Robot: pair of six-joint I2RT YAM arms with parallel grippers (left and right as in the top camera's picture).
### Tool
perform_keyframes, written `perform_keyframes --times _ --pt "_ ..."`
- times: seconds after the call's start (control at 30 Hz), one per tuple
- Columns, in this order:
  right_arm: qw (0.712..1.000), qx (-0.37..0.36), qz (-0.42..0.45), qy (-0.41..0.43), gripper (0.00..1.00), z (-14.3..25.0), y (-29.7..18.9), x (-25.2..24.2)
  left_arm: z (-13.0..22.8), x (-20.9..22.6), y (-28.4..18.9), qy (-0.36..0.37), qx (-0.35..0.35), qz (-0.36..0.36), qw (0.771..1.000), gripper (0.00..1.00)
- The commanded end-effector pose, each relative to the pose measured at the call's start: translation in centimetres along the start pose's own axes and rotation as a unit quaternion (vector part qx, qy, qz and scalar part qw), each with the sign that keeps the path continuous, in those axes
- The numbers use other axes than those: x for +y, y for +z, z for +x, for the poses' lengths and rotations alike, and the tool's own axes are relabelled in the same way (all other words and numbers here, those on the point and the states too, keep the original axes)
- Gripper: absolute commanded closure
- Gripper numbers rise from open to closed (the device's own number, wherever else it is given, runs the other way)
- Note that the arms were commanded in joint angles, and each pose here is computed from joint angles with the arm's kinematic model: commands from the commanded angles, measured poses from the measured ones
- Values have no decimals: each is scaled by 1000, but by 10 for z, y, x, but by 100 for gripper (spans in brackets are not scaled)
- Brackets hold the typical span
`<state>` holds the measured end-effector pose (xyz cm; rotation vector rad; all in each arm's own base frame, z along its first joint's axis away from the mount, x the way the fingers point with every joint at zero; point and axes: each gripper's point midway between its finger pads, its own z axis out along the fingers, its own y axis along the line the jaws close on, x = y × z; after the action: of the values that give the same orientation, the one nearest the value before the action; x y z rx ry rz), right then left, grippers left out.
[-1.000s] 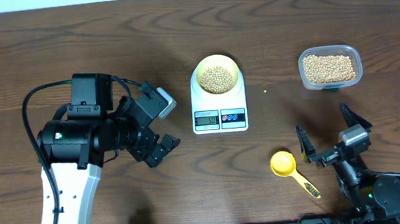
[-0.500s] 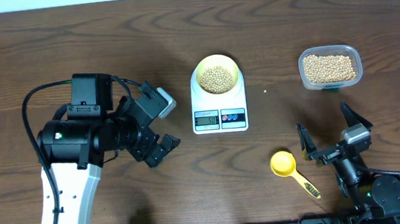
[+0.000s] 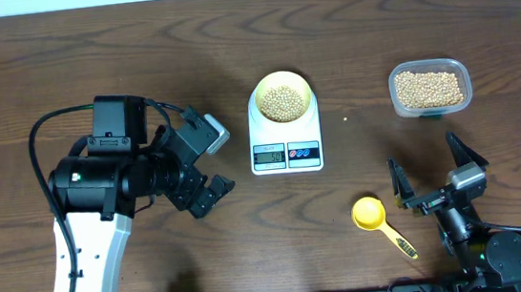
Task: Scoop item into bowl and weigh 50g on scale
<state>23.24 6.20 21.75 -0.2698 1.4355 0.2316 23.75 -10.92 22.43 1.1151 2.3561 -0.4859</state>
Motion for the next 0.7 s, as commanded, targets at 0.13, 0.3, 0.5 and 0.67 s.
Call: perform_keyframes --times 0.13,0.3,0.5,0.67 --pt "1000 13 8 9 1 15 1 -3 1 2 -1 -3 2 -3 1000 2" --pt "999 34 10 14 1 31 1 -4 1 2 -1 -3 2 -3 1000 2" --pt "999 35 24 13 1 32 0 -11 1 2 -1 -3 2 -3 1000 2" --pt "996 81 36 24 1 55 -3 -16 1 2 -1 -3 2 -3 1000 2"
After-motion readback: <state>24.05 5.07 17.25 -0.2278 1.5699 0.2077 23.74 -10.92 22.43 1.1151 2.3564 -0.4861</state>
